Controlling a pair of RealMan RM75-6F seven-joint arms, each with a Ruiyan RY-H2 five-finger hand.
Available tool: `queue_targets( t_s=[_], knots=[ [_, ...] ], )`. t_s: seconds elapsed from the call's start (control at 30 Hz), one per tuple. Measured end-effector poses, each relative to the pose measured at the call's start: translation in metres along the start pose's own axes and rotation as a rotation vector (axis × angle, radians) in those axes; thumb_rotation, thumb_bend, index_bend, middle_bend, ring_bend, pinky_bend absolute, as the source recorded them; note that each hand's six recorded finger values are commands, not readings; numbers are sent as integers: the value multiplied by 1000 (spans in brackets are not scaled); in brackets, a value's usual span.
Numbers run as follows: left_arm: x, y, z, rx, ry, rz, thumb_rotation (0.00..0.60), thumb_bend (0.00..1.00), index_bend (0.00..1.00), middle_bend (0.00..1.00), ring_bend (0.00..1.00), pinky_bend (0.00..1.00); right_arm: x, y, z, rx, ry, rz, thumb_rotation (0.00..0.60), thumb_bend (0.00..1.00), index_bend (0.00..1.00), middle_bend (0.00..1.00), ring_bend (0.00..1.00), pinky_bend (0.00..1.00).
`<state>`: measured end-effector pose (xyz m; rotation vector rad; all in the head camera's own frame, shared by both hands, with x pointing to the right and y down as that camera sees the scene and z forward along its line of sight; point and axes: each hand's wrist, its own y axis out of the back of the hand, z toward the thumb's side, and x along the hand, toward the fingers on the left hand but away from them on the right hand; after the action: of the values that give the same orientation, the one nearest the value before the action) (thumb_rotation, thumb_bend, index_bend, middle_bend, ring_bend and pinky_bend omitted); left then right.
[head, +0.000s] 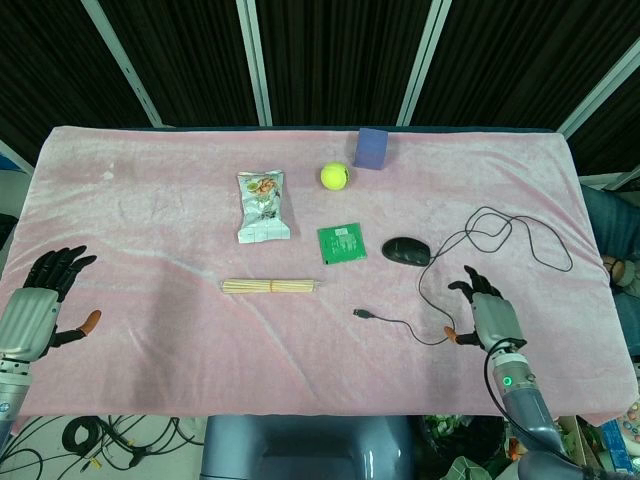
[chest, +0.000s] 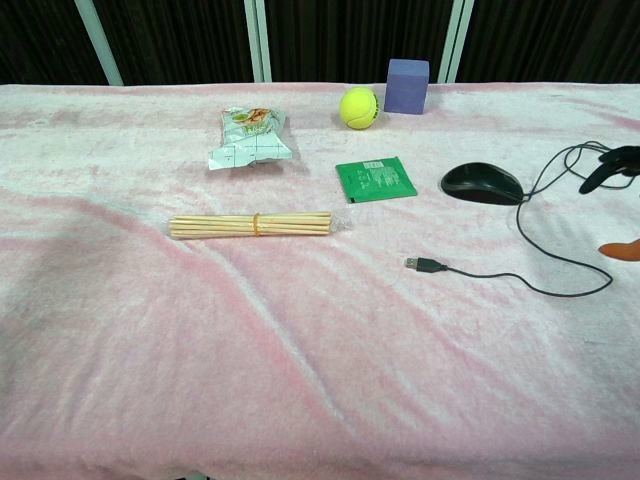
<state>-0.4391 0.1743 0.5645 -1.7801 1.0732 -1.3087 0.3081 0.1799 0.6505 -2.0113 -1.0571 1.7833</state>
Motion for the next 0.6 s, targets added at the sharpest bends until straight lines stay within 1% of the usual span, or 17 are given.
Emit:
queue_targets(
  t_s=[0.07,0.17,0.33,0.6],
  knots=[
    [0,0,-1,2,0,1,600,316,146,66,0,0,-5,-10,8,-10,-3,25,600,178,349,0,63,133],
    [-1,-1,-2,4,2,0,600,315,146,66,0,0,-11,-21,22,-13,11,40,600,200,373,0,63,133],
    [-1,-3,-4,15,8,-7,600,316,145,66,0,0,-16,-33,39,-33,34,39,600,257,423,0,62,133],
    [-1,-5,-6,30,16,-11,600,316,145,66,0,0,-26,-51,59,-71,70,23,600,281,431,0,58,133]
  ],
)
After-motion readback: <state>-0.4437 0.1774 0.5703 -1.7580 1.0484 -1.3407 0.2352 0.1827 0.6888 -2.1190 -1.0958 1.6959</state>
